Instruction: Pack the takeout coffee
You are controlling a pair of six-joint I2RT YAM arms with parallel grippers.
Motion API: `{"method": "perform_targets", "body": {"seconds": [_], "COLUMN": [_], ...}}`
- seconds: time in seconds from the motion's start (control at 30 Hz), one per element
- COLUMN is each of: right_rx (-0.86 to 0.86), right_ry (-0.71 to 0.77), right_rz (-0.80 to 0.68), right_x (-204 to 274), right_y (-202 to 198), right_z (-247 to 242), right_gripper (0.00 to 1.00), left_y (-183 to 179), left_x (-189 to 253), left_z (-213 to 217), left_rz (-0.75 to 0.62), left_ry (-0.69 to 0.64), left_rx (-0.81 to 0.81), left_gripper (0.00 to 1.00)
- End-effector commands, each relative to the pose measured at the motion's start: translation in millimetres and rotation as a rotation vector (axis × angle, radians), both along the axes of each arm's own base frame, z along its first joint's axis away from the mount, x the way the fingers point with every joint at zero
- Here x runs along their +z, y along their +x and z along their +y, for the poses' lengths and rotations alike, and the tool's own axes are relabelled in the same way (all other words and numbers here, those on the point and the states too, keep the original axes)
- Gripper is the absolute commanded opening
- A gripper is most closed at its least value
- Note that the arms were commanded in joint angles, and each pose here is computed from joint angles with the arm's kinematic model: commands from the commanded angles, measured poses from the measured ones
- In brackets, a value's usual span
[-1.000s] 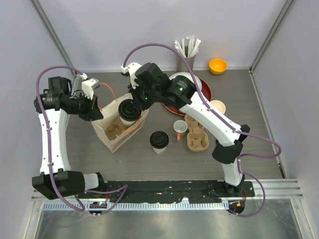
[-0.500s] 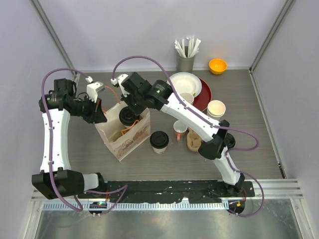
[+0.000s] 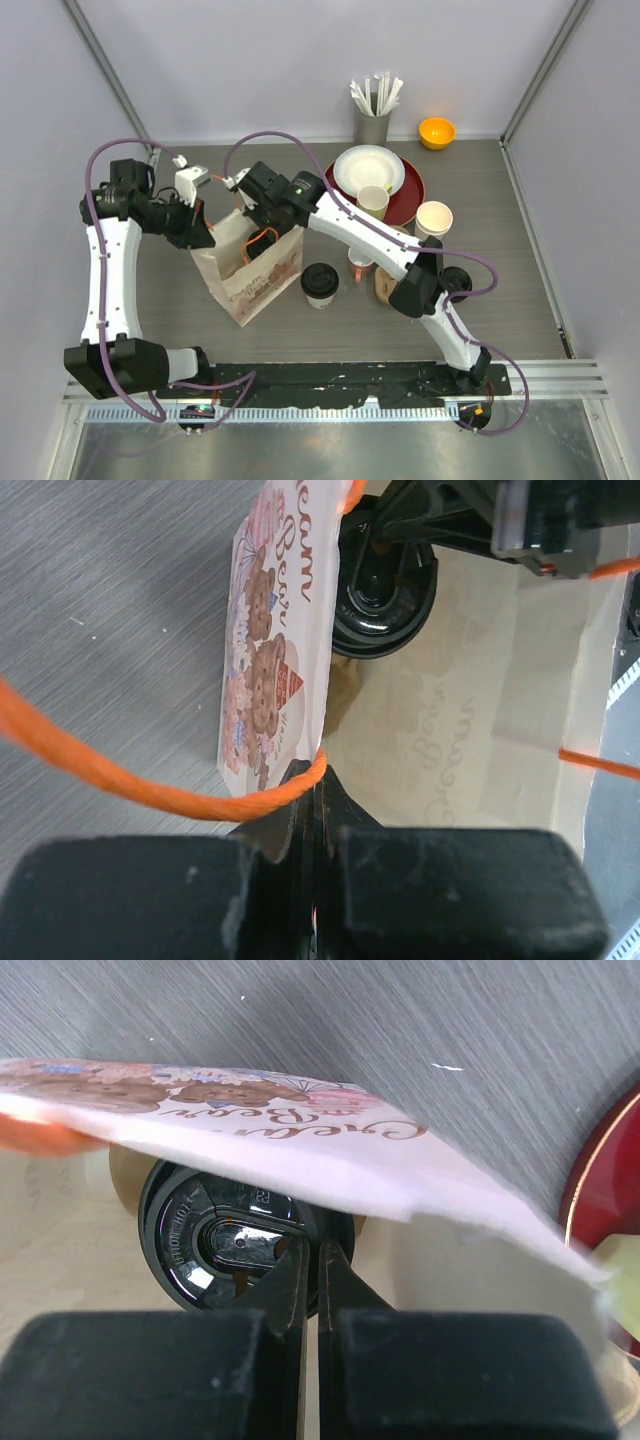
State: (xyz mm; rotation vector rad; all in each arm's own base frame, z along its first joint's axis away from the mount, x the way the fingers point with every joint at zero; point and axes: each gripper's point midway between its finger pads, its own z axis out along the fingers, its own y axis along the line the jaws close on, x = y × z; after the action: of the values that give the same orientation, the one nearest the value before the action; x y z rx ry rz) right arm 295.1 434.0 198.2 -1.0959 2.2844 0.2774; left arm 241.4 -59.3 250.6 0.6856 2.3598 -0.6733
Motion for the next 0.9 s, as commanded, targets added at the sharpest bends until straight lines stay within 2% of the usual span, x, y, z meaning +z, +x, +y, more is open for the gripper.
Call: {"method": "perform_targets", "body": {"seconds": [0.0, 0.23, 0.57, 0.87], "right_rx": [-0.005, -0.015, -0.031, -0.045], "right_ry": [-0.006, -0.047, -0.064, -0.024], "right_rz": [0.045, 0.089, 0.103, 0.071], "right_x": [-14.4, -45.1, -56.6, -40.5], "right_y": [-1.7, 0.1, 1.3, 4.0], "right_z": [-2.9, -4.5, -10.2, -9.3], "right_gripper": [0.01, 0.01, 0.01, 0.30], "left_y": [-30.7, -28.5, -27.6, -27.6], "left_x": [-6.4, -8.1, -9.8, -9.5], "left_z": [-7.2, -5.2, -2.7, -2.2], "left_rz": [0.139, 0.135, 0.131, 0.128], "left_ry": [-0.033, -0.020, -0.006, -0.002], "left_rx": [-0.008, -0.002, 0.003, 0.003], "left_gripper": [0.00, 0.00, 0.00, 0.00]}}
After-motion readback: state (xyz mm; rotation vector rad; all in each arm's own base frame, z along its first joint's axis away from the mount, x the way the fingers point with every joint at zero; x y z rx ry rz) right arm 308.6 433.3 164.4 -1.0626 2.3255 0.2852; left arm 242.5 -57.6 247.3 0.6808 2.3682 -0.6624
